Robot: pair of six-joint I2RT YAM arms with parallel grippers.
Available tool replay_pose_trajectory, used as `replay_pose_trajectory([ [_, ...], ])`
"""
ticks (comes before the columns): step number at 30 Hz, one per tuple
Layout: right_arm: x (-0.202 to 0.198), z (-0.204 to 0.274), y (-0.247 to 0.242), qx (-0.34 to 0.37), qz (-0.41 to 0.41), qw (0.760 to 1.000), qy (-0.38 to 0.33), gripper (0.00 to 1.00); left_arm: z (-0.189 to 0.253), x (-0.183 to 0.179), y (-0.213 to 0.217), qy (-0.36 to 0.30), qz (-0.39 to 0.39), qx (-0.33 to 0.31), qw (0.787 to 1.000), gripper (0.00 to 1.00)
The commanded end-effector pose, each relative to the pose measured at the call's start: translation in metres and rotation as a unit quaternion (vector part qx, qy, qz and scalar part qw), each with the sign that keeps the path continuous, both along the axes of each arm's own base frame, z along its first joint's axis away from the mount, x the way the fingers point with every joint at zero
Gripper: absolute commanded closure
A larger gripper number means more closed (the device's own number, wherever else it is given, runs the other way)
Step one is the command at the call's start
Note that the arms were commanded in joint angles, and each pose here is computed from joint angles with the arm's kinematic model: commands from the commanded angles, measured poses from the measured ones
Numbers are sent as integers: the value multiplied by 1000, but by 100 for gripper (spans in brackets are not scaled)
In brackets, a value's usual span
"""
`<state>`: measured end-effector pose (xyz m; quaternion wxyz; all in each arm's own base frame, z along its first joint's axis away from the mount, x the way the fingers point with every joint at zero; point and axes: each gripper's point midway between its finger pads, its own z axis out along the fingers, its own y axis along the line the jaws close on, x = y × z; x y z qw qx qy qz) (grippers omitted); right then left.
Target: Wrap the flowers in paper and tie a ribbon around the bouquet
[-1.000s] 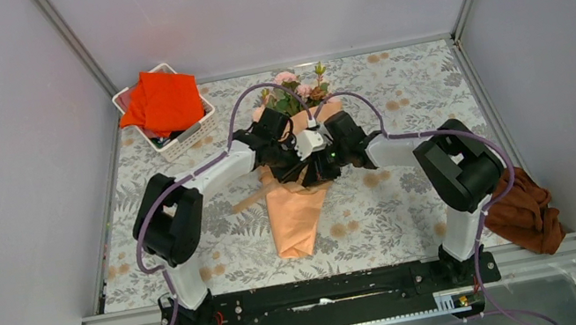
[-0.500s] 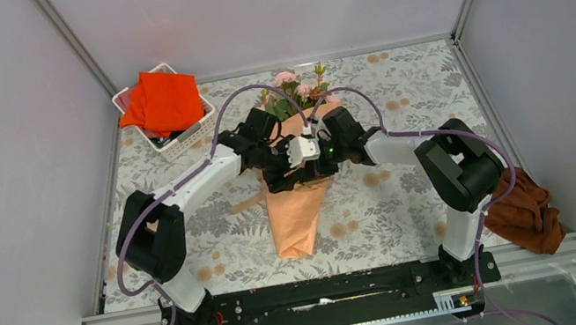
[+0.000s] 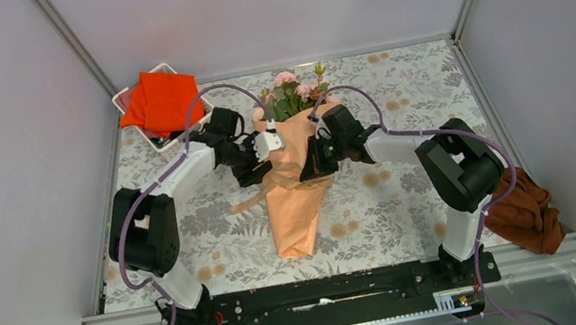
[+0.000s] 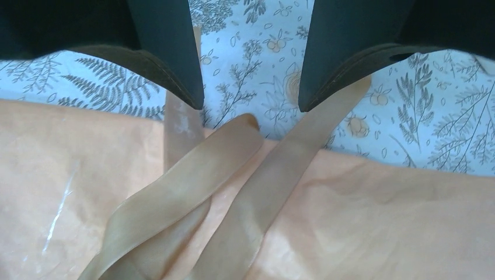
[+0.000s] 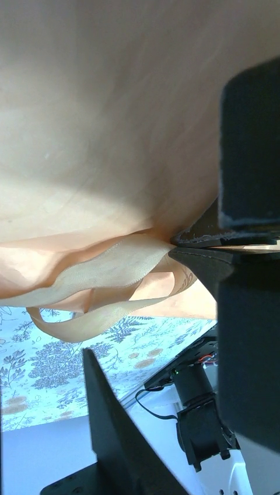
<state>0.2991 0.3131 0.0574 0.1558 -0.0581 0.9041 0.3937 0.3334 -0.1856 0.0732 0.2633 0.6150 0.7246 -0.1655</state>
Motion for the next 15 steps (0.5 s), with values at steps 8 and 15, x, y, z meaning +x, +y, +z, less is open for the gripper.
replay_pose_trajectory([
  [8,11,27,8,24,7,999,-27,100,-3,22,-5,-33,15,-36,999,42],
  [15,12,40,9,31,16,998,-49,100,-1,24,-17,-28,26,-68,997,63],
])
